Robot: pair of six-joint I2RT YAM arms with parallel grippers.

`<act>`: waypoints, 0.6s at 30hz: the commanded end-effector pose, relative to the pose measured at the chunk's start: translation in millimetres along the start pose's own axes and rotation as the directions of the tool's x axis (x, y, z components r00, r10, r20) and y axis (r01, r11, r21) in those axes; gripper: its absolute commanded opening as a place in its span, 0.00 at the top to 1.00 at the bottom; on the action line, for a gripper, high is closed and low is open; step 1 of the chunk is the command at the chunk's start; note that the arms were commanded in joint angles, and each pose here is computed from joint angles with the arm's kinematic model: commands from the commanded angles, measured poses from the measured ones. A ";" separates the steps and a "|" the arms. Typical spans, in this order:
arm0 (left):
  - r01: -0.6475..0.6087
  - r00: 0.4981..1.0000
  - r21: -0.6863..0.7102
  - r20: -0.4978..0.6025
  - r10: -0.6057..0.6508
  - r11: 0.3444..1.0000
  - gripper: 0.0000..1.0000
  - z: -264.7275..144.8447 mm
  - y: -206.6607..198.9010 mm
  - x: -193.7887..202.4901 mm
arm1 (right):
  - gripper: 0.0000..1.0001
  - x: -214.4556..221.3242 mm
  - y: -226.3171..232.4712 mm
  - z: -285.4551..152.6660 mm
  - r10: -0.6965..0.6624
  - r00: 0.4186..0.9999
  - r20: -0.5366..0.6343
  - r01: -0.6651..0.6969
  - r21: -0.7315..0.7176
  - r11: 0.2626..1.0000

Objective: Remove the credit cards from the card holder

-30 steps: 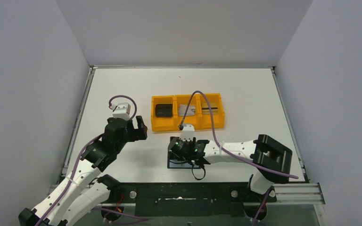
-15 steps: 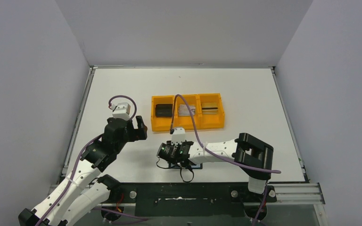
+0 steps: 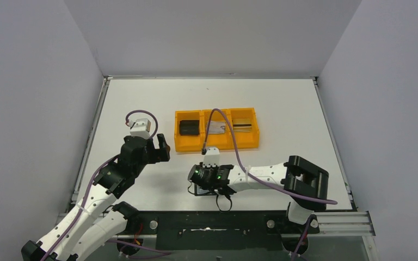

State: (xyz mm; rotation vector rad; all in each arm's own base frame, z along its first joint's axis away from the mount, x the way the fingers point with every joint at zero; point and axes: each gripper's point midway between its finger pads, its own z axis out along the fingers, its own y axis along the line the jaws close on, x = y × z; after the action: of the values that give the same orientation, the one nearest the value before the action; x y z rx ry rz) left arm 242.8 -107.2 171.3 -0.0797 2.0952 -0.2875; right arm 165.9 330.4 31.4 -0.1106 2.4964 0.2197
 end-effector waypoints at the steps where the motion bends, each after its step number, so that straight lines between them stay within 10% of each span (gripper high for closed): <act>1: 0.017 0.999 0.023 0.042 -0.018 1.000 0.11 -1.0 -5.9 -14.1 | 0.86 -28.0 18.7 -22.6 0.109 0.992 0.067 -0.095 -0.179 0.979; 18: 0.017 0.999 0.048 0.031 -0.019 0.999 0.11 -0.6 -10.6 -12.3 | 0.83 -28.4 -12.1 -19.2 0.287 0.958 -0.014 -0.269 -0.389 0.881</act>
State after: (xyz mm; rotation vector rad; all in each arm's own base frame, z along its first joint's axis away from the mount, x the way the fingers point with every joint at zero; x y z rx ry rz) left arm 242.9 -107.6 170.9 -0.0785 2.0978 -0.2892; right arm 172.0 299.3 40.4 0.0702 2.4617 0.6363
